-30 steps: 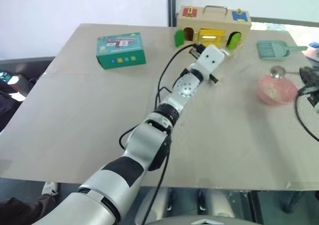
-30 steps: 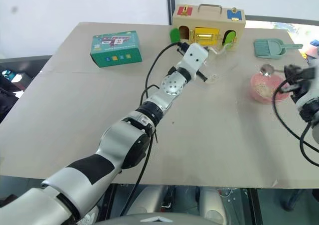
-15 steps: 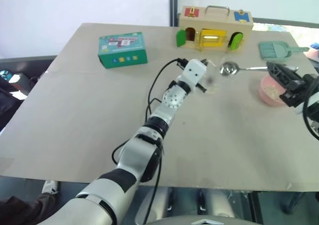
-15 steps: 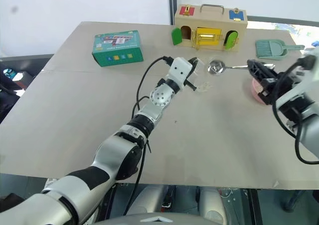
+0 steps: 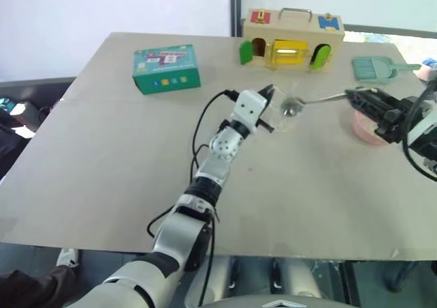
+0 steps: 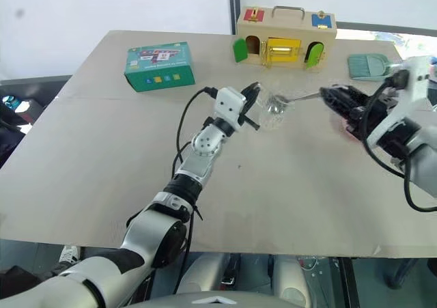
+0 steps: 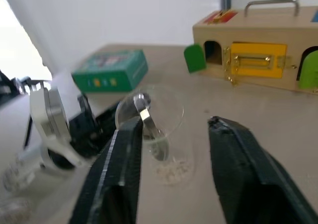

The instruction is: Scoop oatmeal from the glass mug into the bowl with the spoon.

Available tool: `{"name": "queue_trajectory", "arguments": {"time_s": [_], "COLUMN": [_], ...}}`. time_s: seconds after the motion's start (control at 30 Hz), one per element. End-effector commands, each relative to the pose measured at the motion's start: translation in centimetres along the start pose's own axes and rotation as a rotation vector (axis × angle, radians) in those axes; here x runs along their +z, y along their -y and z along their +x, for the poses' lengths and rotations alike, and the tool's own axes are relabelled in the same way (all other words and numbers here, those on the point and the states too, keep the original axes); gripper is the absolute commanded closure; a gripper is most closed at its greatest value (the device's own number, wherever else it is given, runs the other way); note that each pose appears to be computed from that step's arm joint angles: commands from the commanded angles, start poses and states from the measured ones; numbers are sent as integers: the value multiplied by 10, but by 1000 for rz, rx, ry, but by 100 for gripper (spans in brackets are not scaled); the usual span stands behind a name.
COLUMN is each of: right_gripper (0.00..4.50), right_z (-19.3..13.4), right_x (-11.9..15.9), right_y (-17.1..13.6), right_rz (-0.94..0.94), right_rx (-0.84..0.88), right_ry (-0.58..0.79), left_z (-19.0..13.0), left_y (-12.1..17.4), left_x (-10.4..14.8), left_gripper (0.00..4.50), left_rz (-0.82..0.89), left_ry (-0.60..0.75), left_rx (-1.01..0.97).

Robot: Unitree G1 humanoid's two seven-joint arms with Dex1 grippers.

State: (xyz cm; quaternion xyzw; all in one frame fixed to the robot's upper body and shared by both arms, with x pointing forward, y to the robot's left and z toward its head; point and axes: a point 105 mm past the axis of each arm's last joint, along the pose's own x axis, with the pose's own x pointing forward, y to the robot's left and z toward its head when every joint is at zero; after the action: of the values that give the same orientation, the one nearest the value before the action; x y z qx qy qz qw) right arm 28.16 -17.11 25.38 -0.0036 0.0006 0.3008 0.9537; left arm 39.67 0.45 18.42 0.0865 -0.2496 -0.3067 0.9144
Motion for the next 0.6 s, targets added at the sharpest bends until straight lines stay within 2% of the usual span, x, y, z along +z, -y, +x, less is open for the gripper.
{"name": "queue_trajectory", "arguments": {"time_s": [0.03,0.1,0.2,0.33,0.37,0.43,0.6], "right_gripper": [115,115,115,115,59,4,4], "right_z": [-2,-5,-7,-15,-17,-23,-31], "right_x": [10,9,-20,-55,-62,-76,-93], "right_y": [-12,-33,-39,-56,-55,-57,-52], "right_rz": [-205,-220,-350,-297,-285,-271,-278], "right_rx": [9,120,113,153,141,142,118], "right_ry": [62,132,25,30,27,11,12], "left_z": [-11,-26,-46,-92,-102,-117,-132], "left_y": [-28,-47,-67,-99,-104,-111,-120], "left_x": [4,0,-7,-24,-28,-37,-53], "left_gripper": [450,450,450,450,450,450,450], "left_rz": [-130,-171,-194,-218,-208,-196,-214], "left_ry": [29,27,15,-42,-62,-109,-173], "left_rx": [73,116,162,281,307,355,449]}}
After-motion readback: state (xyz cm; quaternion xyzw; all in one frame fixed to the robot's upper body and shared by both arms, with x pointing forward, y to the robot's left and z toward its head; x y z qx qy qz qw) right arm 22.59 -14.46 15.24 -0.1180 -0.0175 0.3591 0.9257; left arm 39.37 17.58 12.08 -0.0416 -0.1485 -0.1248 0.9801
